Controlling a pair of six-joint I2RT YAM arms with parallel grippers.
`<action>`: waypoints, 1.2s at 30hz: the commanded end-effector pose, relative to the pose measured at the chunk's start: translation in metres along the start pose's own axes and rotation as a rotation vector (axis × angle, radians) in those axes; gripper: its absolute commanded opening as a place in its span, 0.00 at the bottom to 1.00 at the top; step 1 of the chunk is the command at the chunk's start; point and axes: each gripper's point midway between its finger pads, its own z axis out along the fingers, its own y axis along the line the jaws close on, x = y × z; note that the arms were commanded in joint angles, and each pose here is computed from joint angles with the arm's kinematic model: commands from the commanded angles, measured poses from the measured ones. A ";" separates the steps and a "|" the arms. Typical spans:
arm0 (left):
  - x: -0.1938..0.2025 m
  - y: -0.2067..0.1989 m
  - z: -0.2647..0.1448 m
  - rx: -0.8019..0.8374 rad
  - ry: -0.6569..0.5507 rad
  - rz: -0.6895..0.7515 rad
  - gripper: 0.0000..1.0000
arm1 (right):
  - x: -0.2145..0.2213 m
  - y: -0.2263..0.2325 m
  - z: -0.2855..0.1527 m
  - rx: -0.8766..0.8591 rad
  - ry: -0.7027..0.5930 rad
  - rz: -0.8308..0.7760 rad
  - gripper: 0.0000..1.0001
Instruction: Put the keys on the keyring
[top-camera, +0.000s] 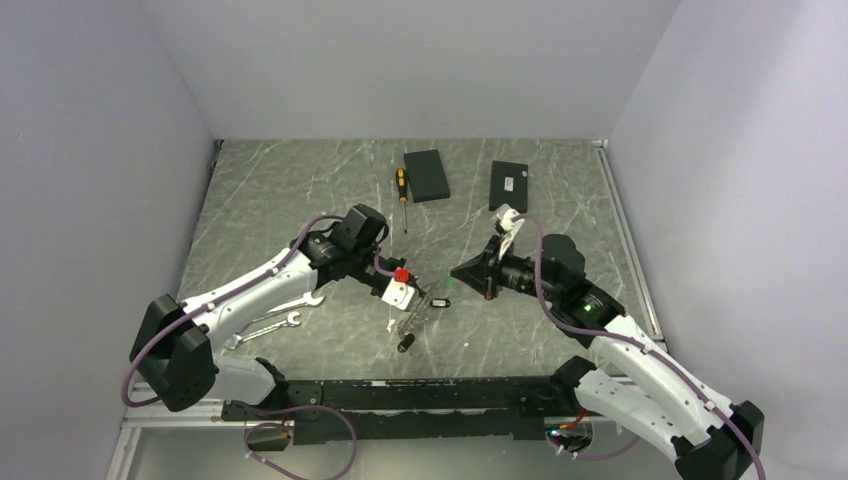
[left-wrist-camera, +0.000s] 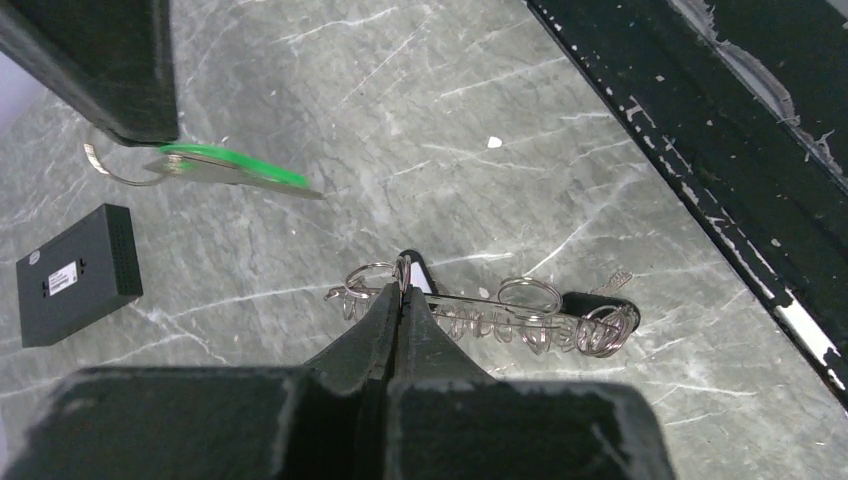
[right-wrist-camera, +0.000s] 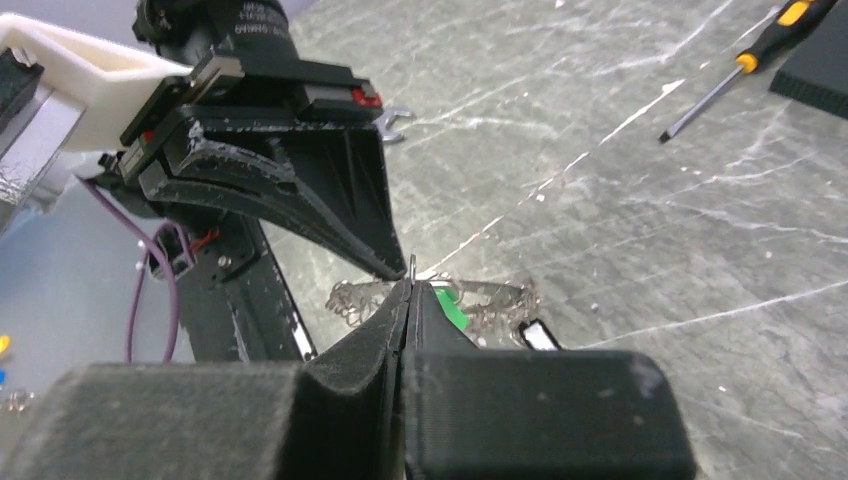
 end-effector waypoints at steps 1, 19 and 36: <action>-0.015 0.018 -0.007 -0.060 -0.018 0.066 0.00 | -0.027 0.017 0.007 -0.044 -0.015 -0.088 0.00; -0.034 0.020 -0.031 -0.163 -0.088 0.065 0.00 | -0.023 0.021 0.031 0.036 0.168 -0.322 0.00; -0.051 0.014 -0.024 -0.063 -0.192 0.000 0.00 | 0.015 0.047 0.015 -0.085 0.284 -0.405 0.00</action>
